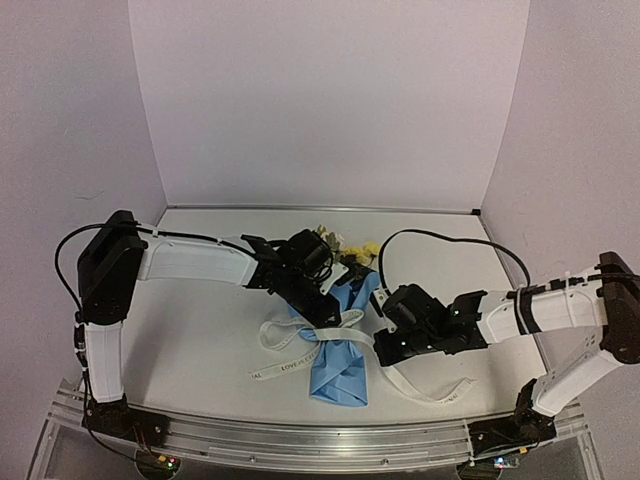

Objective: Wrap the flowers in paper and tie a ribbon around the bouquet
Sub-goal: Cross the half-tied ribbon over the folded bouquet.

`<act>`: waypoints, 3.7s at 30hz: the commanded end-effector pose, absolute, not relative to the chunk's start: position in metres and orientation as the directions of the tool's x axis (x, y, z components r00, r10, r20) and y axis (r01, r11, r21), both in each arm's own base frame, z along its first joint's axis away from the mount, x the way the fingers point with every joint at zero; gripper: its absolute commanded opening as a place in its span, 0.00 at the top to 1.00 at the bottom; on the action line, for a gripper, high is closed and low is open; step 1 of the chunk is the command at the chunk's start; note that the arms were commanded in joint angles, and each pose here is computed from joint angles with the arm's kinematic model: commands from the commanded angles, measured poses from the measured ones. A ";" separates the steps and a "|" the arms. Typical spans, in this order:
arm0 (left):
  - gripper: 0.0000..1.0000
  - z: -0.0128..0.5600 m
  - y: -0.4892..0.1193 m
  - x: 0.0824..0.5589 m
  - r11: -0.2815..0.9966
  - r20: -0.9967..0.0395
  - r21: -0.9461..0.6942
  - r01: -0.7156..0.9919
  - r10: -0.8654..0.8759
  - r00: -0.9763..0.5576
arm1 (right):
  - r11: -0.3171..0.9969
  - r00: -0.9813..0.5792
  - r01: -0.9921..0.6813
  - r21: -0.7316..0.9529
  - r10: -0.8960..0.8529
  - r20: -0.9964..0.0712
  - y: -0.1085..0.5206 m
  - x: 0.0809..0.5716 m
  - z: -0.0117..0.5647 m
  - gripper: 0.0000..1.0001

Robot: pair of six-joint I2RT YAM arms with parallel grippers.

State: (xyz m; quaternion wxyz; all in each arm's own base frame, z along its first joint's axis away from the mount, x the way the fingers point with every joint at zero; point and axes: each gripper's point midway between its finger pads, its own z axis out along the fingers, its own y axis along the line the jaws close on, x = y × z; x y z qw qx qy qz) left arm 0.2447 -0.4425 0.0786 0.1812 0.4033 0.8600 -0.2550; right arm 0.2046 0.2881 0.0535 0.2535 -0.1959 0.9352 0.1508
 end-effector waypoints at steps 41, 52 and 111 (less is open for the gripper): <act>1.00 0.154 -0.433 0.236 0.495 -0.665 -0.352 0.794 0.464 -0.585 | 0.766 -0.840 -0.298 0.569 0.072 -0.538 0.386 0.259 0.092 1.00; 1.00 0.161 -0.437 0.225 0.432 -0.676 -0.391 0.813 0.464 -0.572 | 0.685 -0.810 -0.237 0.689 0.252 -0.529 0.378 0.285 0.088 1.00; 0.82 0.134 -0.405 0.291 0.587 -0.546 -0.552 0.592 0.282 -0.789 | 0.407 -0.824 -0.288 0.867 0.356 -0.441 0.395 0.311 0.103 1.00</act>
